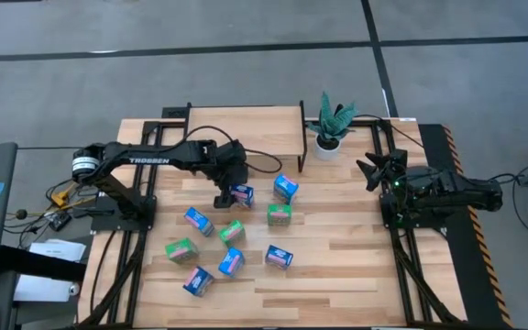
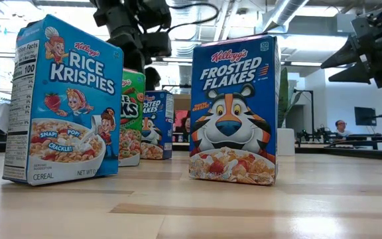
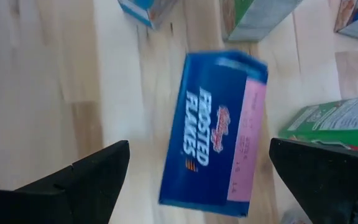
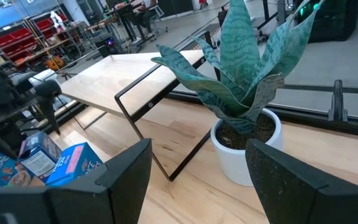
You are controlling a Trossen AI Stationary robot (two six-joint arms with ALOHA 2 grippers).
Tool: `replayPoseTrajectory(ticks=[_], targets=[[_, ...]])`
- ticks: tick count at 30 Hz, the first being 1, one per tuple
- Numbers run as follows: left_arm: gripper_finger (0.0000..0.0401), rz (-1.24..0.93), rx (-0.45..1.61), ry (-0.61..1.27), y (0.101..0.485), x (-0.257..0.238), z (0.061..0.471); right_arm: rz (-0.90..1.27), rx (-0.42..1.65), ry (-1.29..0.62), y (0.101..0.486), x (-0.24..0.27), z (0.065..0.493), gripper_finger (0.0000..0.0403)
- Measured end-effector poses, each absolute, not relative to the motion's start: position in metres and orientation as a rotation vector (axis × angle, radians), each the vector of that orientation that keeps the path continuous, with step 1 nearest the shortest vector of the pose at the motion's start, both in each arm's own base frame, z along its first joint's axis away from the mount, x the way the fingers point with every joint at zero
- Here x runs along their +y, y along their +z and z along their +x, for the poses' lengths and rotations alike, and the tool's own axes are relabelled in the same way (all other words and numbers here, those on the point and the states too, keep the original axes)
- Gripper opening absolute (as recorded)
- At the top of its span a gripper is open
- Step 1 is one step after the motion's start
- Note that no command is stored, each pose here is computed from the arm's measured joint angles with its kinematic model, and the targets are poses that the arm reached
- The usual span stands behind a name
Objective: Stack cereal on shelf
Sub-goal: Put the top blue cereal box on the shelf
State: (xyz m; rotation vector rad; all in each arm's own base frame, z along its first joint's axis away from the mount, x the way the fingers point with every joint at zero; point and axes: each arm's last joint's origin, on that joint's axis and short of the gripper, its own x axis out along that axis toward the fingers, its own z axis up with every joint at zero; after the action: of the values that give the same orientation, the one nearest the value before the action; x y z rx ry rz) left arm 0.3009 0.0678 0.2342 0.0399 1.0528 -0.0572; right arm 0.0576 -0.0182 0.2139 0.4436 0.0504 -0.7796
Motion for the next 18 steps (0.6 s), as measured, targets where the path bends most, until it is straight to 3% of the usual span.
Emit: replayPoseTrajectory(ticks=[11,18], targets=[[0.0371,0.039,1.030,-0.056,0.239,0.063,0.298,0.457,0.047,-0.781,0.214,-0.018,0.058,0.0286],[0.0290,0.084,1.018,-0.018,0.248,0.063,0.293,0.456,0.049,-0.781,0.213,-0.018,0.058,0.0286]])
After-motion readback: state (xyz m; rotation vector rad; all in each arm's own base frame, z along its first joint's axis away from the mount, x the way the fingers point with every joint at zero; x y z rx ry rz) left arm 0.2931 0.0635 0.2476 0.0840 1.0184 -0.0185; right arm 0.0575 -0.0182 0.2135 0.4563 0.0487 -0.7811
